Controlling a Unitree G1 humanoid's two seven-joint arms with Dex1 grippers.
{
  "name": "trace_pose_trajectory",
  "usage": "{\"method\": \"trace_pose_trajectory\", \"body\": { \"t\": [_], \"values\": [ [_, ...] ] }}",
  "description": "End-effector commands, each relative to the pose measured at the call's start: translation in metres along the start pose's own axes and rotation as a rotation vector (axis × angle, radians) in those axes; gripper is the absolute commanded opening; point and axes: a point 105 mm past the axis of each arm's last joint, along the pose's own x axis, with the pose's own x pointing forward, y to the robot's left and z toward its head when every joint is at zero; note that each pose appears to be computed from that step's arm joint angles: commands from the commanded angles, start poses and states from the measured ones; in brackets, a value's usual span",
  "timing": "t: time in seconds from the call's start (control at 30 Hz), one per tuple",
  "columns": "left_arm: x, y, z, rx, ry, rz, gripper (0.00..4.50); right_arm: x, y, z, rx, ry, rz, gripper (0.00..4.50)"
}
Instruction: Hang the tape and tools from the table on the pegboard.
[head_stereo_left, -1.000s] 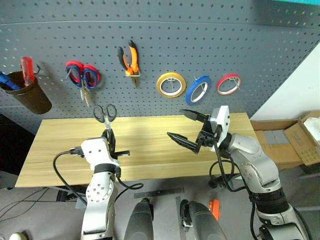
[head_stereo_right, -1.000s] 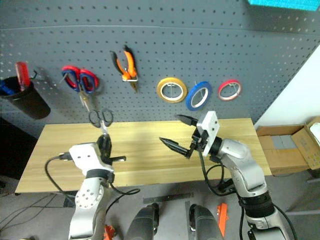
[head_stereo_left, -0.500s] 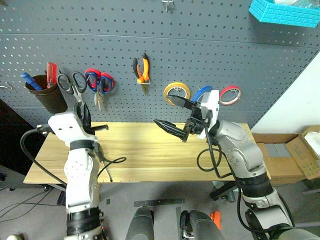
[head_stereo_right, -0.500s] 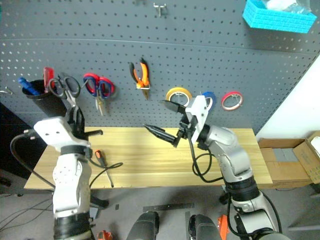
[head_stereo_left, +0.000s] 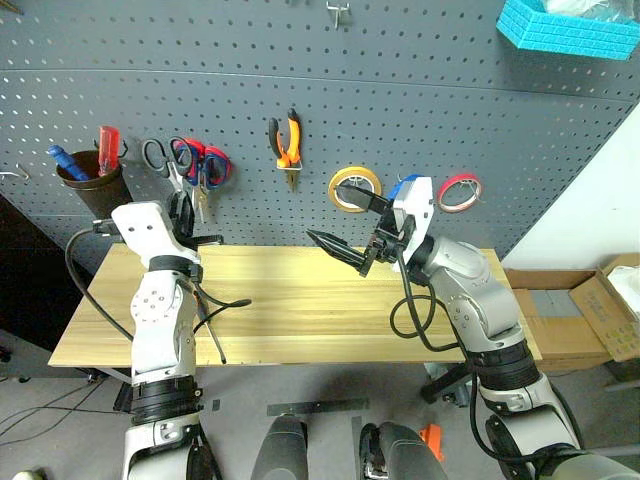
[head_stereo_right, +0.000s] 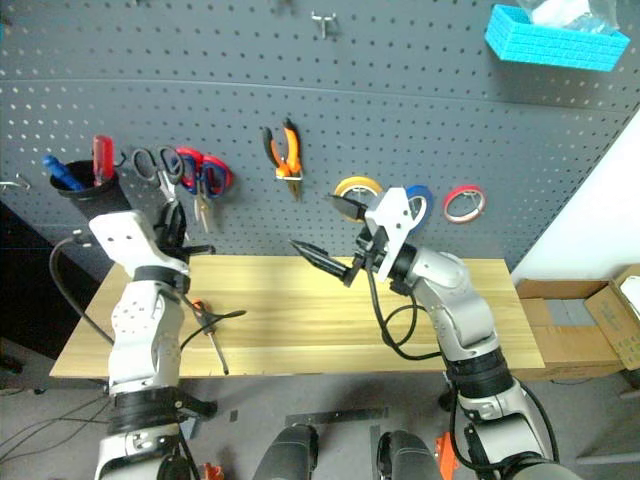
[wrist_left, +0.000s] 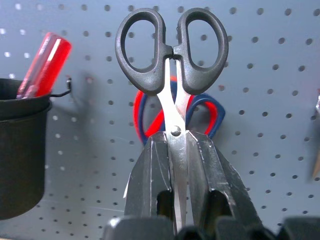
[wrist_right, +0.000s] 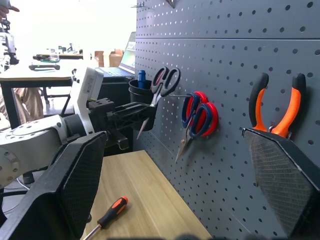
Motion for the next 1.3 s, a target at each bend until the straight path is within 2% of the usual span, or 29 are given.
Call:
{"method": "trace_pose_trajectory", "body": {
  "t": [0.03, 0.73, 0.93, 1.3],
  "values": [
    [0.005, -0.008, 0.011, -0.015, -0.036, -0.038, 0.10, 0.001, -0.002, 0.017, -0.055, -0.042, -0.008, 4.50],
    [0.002, -0.007, -0.024, -0.057, 0.121, -0.037, 0.10, -0.006, -0.004, 0.014, -0.063, -0.017, -0.036, 4.50],
    [0.015, -0.004, -0.021, -0.046, 0.113, -0.039, 0.10, -0.006, -0.004, 0.013, -0.061, -0.017, -0.036, 4.50],
    [0.019, 0.000, -0.023, -0.060, 0.115, -0.033, 3.98, -0.008, -0.003, 0.014, -0.056, -0.021, -0.034, 4.50]
  ]
}}
